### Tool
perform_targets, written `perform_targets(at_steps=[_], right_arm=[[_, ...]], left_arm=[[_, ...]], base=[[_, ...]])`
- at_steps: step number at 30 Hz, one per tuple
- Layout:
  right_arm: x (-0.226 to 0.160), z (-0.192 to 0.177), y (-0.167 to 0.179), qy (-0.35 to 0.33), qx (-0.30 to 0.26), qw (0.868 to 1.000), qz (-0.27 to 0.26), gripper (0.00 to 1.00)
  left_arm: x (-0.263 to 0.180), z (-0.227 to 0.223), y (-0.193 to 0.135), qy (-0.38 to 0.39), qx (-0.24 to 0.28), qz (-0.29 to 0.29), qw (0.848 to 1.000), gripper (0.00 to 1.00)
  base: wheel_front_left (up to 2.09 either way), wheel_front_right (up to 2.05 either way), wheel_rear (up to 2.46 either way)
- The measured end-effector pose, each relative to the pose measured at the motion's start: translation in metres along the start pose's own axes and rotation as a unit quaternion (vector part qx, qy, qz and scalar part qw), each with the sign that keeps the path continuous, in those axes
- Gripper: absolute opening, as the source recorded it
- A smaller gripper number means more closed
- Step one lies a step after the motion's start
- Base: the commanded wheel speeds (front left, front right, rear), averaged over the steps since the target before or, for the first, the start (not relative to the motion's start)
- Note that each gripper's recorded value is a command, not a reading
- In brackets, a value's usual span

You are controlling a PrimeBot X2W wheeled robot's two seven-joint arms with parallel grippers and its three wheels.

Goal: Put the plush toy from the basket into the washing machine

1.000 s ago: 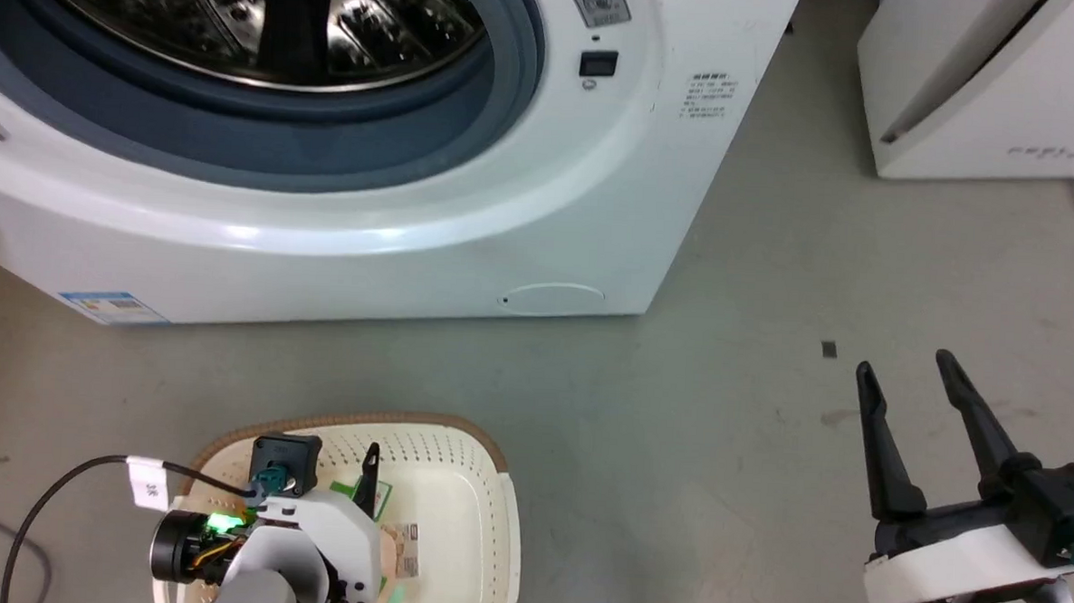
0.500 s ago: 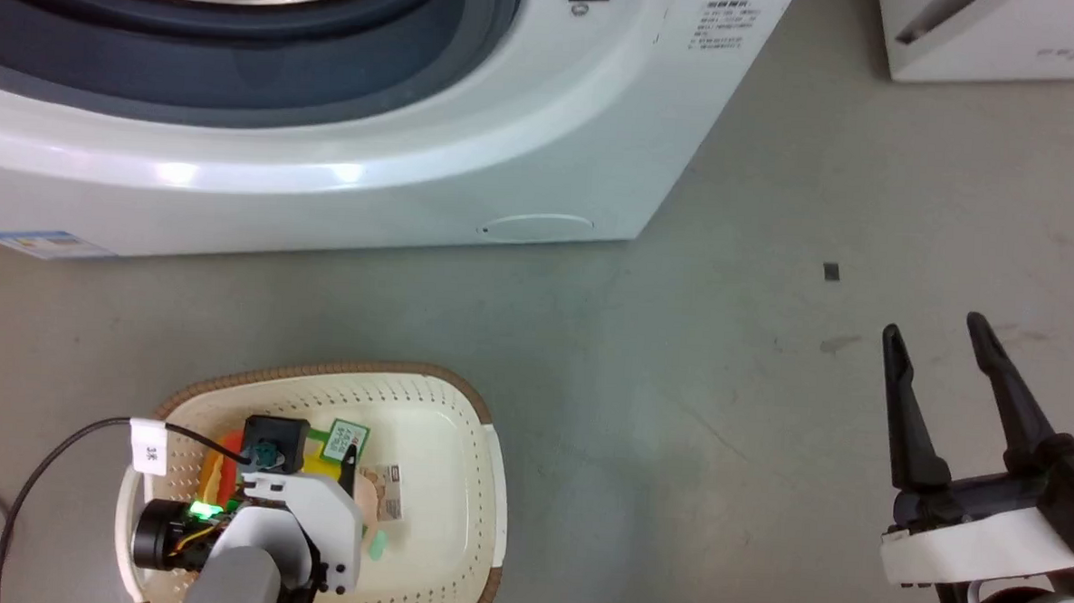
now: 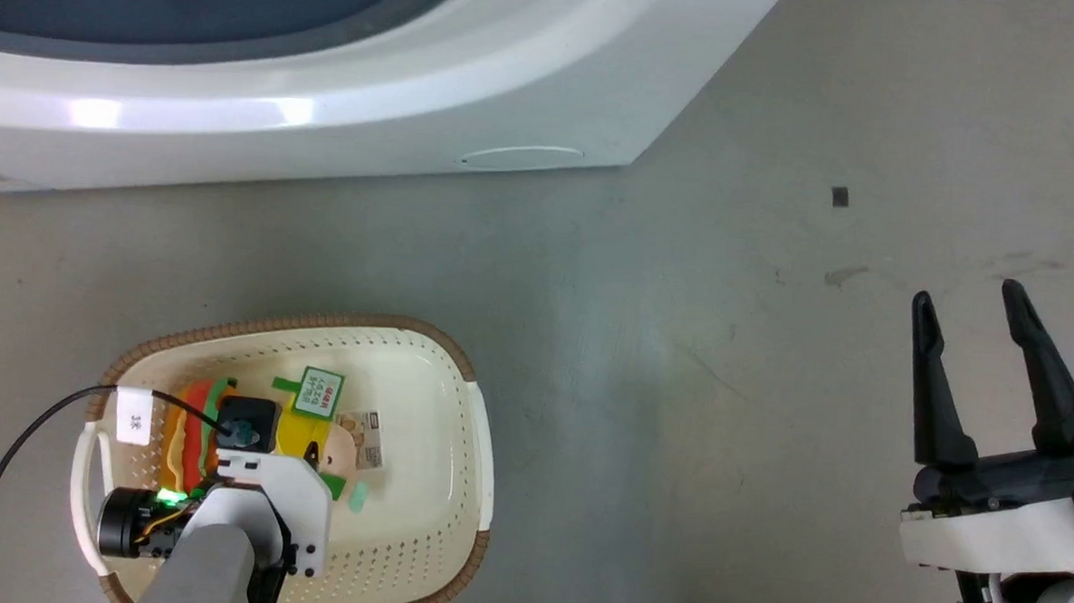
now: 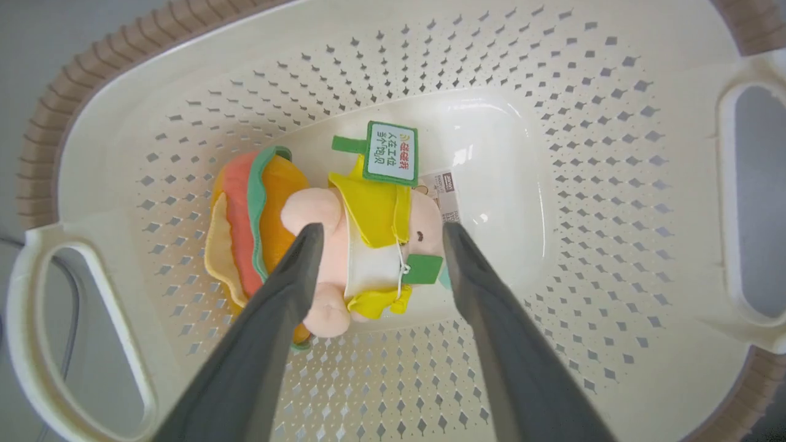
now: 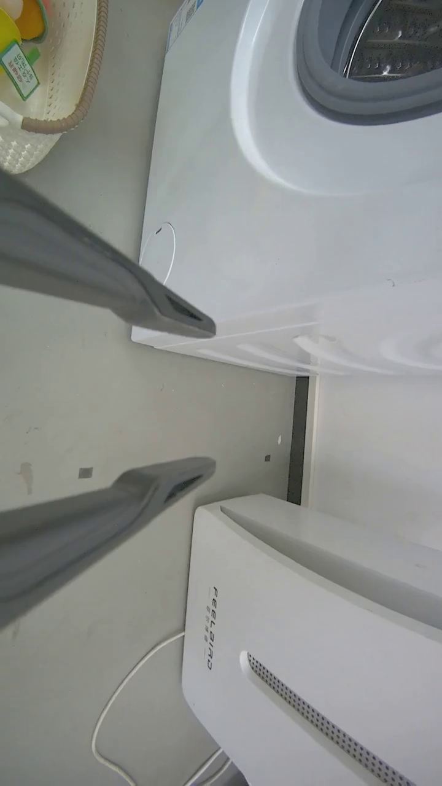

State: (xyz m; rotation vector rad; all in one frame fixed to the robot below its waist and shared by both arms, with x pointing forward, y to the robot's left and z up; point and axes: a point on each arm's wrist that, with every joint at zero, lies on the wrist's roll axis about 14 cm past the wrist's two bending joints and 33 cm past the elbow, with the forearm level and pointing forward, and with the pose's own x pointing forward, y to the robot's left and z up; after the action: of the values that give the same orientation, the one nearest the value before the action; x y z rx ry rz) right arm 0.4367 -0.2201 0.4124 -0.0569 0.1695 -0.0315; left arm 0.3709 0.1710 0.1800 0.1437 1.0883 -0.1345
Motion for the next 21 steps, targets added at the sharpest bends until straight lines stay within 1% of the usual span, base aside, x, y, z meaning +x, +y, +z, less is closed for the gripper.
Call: perform_targets(at_steps=[9,19,21], right_arm=[[0.010,-0.020,-0.005,0.016,-0.005,1.000,-0.007,1.00],[0.018,-0.040,-0.011,0.027,-0.007,0.999,-0.016,1.00],[0.021,-0.043,-0.012,0.028,-0.010,0.999,-0.017,1.00]], left_arm=[[0.025,-0.028,-0.001,0.063,0.020,-0.004,0.998,1.00],[0.045,-0.070,0.016,0.141,0.033,0.011,0.989,1.00],[0.048,-0.079,0.017,0.155,0.046,0.008,0.987,1.00]], base=[[0.00,0.00,0.00],[0.00,0.00,0.00],[0.00,0.00,0.00]])
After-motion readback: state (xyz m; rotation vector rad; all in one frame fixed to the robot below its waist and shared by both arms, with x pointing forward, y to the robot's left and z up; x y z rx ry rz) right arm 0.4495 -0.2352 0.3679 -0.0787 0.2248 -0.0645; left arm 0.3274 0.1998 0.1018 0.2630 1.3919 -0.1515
